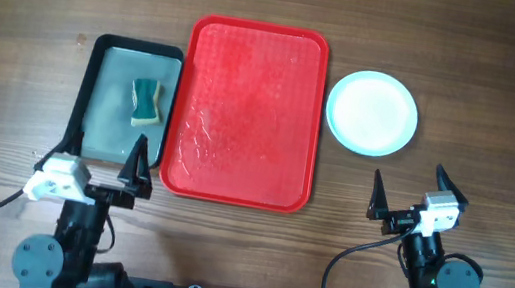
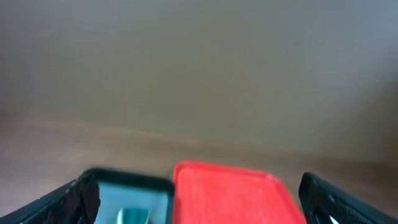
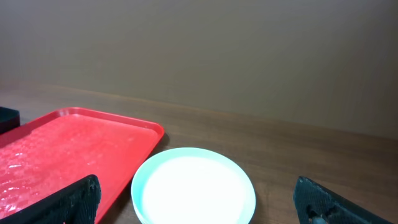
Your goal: Clean dirty plates on tray and stack at the side
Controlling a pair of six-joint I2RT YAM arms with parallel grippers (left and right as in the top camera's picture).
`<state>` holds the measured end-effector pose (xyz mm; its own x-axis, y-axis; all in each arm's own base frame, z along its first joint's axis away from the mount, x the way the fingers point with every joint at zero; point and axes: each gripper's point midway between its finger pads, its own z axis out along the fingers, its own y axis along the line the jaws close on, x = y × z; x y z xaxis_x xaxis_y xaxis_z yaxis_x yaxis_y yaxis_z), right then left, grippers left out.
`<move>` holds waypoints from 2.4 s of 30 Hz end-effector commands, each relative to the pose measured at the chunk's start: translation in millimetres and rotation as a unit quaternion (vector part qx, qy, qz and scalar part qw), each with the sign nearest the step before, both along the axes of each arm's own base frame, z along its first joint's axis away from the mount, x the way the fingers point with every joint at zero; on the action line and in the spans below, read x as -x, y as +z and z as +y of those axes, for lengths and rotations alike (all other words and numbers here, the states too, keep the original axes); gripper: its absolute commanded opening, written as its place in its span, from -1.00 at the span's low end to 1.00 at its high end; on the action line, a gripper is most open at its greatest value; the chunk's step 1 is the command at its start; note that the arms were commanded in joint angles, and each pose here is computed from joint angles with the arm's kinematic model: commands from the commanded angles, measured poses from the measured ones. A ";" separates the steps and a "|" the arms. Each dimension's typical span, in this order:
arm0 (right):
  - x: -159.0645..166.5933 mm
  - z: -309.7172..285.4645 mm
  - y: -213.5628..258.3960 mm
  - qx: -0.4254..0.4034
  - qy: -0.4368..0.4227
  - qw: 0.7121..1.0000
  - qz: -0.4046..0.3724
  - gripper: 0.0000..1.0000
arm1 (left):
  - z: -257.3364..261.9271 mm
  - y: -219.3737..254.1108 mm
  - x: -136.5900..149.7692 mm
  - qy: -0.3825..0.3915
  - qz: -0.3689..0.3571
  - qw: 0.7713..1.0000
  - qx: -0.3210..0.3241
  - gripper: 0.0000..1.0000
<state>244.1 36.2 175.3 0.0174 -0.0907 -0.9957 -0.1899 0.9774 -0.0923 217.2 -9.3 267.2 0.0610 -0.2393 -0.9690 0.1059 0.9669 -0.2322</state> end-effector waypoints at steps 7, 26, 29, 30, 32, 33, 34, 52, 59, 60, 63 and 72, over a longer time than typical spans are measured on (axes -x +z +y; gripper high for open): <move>1.1 3.2 2.5 0.005 0.008 1.000 -0.007 0.99 | -7.9 64.9 14.6 -0.019 -0.172 0.985 0.020 1.00; 1.1 3.2 2.5 0.006 0.008 1.000 -0.007 0.99 | -8.3 46.2 6.3 -0.021 -0.179 0.983 0.022 1.00; 1.1 3.2 2.5 0.005 0.008 1.000 -0.007 1.00 | -8.2 39.6 4.0 -0.021 -0.182 0.983 0.022 1.00; 1.1 3.2 2.5 0.006 0.008 1.000 -0.007 0.99 | -8.2 37.1 3.4 -0.021 -0.186 0.982 0.022 1.00; 1.1 3.2 2.5 0.005 0.008 1.000 -0.007 0.99 | -8.2 31.6 1.7 -0.022 -0.186 0.982 0.025 1.00; 1.1 3.2 2.5 0.006 0.008 1.000 -0.007 1.00 | -8.1 28.1 0.3 -0.023 -0.182 0.983 0.031 1.00; 1.1 3.2 2.5 0.005 0.008 1.000 -0.007 0.99 | -8.0 25.2 -0.8 -0.024 -0.178 0.983 0.036 1.00; 1.1 3.2 2.5 0.005 0.008 1.000 -0.007 0.99 | -5.3 -93.1 -28.5 -0.009 0.048 0.998 0.039 1.00; 1.1 3.2 2.5 0.005 0.008 1.000 -0.007 0.99 | 6.2 -109.4 -28.7 0.026 0.077 0.997 -0.009 1.00; 1.1 3.2 2.5 0.005 0.008 1.000 -0.007 1.00 | 7.8 -109.6 -28.8 0.031 0.077 0.997 -0.009 1.00; 1.1 3.2 2.5 0.006 0.008 1.000 -0.007 0.99 | 11.3 -110.3 -28.8 0.041 0.078 0.996 -0.009 1.00; 1.1 3.2 2.5 0.006 0.008 1.000 -0.007 1.00 | 11.1 -110.2 -28.8 0.040 0.078 0.996 -0.009 1.00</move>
